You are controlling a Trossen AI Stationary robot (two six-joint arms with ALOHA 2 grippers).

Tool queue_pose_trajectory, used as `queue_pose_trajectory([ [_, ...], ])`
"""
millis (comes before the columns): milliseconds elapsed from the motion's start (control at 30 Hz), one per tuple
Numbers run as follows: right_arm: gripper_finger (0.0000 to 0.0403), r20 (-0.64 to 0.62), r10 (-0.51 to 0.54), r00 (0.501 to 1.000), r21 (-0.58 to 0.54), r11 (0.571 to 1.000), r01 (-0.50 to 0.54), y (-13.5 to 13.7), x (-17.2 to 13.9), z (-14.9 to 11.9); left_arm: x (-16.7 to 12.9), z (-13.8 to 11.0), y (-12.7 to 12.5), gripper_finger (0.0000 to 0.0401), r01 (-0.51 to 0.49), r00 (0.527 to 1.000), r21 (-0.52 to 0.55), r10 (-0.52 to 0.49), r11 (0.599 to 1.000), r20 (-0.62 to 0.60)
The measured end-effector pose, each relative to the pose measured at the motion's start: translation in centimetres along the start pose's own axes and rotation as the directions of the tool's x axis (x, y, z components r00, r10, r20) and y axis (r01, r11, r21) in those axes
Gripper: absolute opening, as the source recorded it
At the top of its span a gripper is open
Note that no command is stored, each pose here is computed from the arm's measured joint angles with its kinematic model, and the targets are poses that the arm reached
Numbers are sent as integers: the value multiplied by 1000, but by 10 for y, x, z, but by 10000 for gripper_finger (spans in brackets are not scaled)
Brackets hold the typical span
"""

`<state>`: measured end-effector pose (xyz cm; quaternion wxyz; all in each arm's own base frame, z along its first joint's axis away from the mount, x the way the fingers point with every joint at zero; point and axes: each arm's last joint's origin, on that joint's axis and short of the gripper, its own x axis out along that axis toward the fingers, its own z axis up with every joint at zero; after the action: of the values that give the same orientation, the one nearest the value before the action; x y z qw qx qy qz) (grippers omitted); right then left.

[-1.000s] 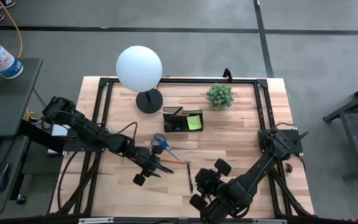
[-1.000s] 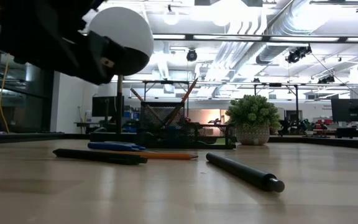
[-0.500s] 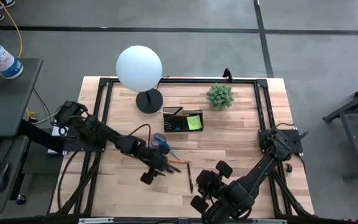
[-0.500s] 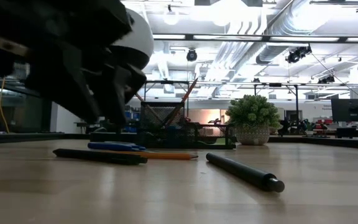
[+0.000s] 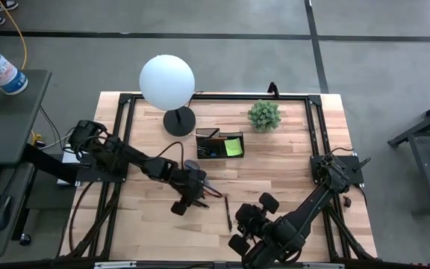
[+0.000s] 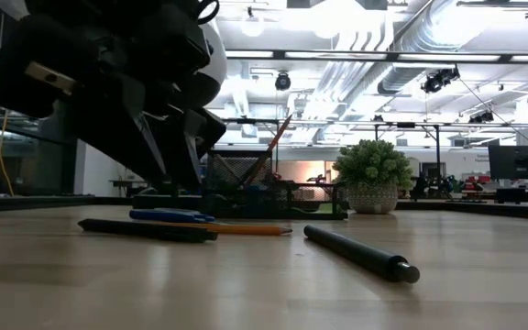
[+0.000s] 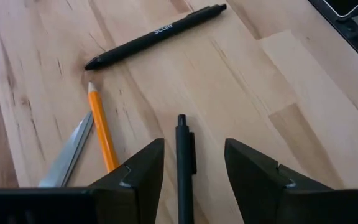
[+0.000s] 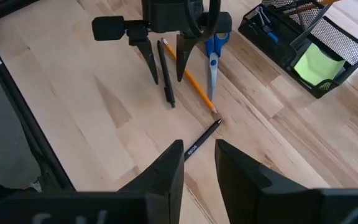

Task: Pick and place office supplies into organizer
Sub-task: Put the left black pen into the desk organizer

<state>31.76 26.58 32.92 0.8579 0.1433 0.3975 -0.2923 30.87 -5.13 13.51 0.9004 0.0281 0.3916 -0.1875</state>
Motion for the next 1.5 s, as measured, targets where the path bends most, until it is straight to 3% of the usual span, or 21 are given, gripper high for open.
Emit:
queue_pose_trajectory([
  [300,82,6,0,1000,1,1000,0,0,0,0,16,-12,3,159,-26,998,-19,25,999,-61],
  [633,82,9,-2,1000,0,1000,2,0,0,0,18,-7,1,159,-40,999,17,40,999,-2],
  [1300,82,8,-5,1000,-3,1000,5,0,0,0,30,-15,-4,158,-37,998,39,38,999,-42],
  [1500,82,8,-5,1000,-3,1000,5,0,0,0,30,-15,-4,120,-39,998,4,39,999,-45],
])
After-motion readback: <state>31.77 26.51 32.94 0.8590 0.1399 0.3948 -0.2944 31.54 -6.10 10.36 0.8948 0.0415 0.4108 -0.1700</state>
